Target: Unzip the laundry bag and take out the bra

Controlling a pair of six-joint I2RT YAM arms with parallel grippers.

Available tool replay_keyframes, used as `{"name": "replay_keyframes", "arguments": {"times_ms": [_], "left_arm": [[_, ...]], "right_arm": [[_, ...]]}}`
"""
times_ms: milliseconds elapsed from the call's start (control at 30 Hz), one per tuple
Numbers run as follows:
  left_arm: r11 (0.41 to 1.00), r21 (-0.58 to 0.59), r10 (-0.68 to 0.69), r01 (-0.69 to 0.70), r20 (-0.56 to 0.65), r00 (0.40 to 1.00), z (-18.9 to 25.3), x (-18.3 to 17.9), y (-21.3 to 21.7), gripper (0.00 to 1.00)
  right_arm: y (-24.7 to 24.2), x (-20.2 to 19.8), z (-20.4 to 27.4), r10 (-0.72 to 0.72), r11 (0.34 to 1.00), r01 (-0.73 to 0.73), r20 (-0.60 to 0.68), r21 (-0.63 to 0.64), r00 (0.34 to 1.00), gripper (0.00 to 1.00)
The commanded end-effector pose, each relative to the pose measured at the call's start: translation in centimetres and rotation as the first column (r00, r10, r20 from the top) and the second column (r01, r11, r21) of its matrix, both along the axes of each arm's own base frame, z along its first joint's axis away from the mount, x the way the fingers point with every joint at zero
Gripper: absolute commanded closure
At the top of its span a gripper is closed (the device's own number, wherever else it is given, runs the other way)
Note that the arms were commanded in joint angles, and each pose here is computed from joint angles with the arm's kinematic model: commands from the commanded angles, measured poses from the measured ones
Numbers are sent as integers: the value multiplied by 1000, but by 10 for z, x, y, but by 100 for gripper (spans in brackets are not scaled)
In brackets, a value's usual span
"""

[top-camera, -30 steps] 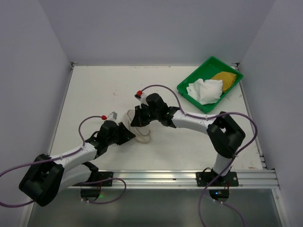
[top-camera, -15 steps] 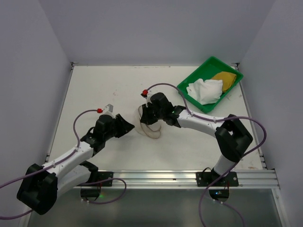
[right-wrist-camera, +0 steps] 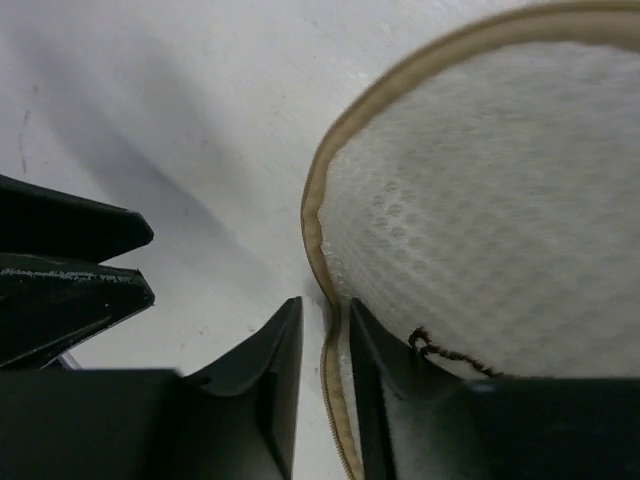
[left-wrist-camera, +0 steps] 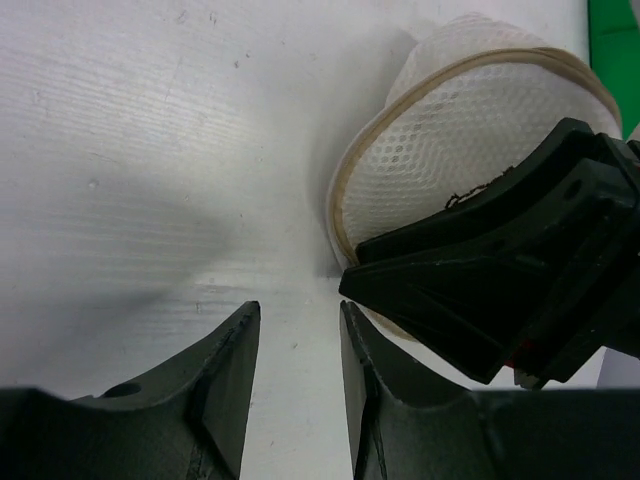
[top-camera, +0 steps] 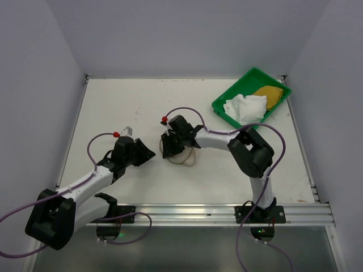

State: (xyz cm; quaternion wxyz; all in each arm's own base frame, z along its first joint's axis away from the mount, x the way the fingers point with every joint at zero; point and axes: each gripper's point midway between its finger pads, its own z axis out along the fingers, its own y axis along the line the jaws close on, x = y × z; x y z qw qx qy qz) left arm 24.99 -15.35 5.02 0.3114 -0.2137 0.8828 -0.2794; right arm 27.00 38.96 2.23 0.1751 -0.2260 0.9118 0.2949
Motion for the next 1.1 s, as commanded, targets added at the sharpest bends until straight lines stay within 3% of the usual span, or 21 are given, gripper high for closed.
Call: {"name": "replay_keyframes", "arguments": {"times_ms": [0,167,333,467,600,633,700,733,933,1067], "left_arm": [[999,38,1,-3,55,998,20,5,7,58],[998,61,14,-23,131,991,57,12,15,53],[991,122,22,-47,198,980,94,20,26,51],[986,160,4,-43,237,971,121,22,30,39],[973,218,8,-71,279,960,146,22,43,19],[970,229,13,-82,288,958,150,21,46,10],[958,267,19,-102,297,955,158,19,56,4],[954,278,19,-108,305,952,161,17,59,0],[923,336,53,-189,375,926,194,-4,88,0],[905,354,49,-234,461,886,227,-22,106,0]], "right_arm": [[3,-3,12,9,1000,-8,-27,4,1000,65],[5,-2,73,22,996,-27,57,85,998,38],[-2,0,130,-4,991,-15,142,132,990,24],[-33,17,170,-109,990,79,279,115,954,4],[-113,56,195,-352,933,347,407,89,843,1],[-133,57,215,-410,910,390,421,138,809,1],[-191,68,213,-529,839,529,426,129,734,1],[-223,67,235,-594,790,587,455,177,663,1],[-328,22,260,-703,614,762,582,206,409,1],[-350,-22,277,-730,583,766,587,270,349,1]]}}
